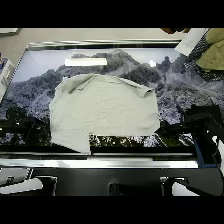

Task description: Fold the clothes and pants, and hang the long-sleeved shirts on hangers.

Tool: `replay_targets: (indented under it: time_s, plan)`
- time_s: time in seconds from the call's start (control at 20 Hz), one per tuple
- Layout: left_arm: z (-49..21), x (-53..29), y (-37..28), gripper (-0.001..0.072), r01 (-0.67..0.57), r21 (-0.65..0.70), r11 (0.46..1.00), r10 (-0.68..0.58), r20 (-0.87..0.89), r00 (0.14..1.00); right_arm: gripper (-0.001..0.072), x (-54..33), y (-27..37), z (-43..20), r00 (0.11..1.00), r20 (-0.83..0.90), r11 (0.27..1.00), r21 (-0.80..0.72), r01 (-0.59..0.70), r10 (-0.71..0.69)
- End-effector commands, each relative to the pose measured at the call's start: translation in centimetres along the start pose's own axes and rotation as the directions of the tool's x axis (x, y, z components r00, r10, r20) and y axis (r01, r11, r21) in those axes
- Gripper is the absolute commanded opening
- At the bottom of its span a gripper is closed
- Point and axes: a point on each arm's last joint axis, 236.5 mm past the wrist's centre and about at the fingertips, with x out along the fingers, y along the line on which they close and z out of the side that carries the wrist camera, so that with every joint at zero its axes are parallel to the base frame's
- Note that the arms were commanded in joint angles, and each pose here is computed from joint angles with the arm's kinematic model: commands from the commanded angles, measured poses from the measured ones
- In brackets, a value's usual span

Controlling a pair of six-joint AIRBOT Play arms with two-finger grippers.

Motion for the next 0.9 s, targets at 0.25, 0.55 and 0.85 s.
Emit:
replay_targets:
  time_s: [0.25, 0.55, 0.85]
  plan:
    - [-0.2, 1.7, 0.9, 0.0529, -0.016, 0.003, 1.000, 0.016, 0.020, 1.000, 0.0034, -0.2, 0.3, 0.1, 1.000, 0.010, 1.000, -0.009, -0.005, 0.005]
    - [0.8, 4.6, -0.3, 0.0447, -0.017, 0.017, 1.000, 0.016, 0.030, 0.999, 0.0034, -0.3, 0.5, 0.0, 1.000, 0.004, 1.000, -0.006, -0.013, 0.013]
    - [0.2, 5.7, -1.3, 0.0237, 0.001, 0.032, 1.000, -0.001, -0.007, 1.000, 0.0033, -0.9, 1.0, 0.1, 1.000, 0.025, 1.000, -0.020, -0.013, 0.013]
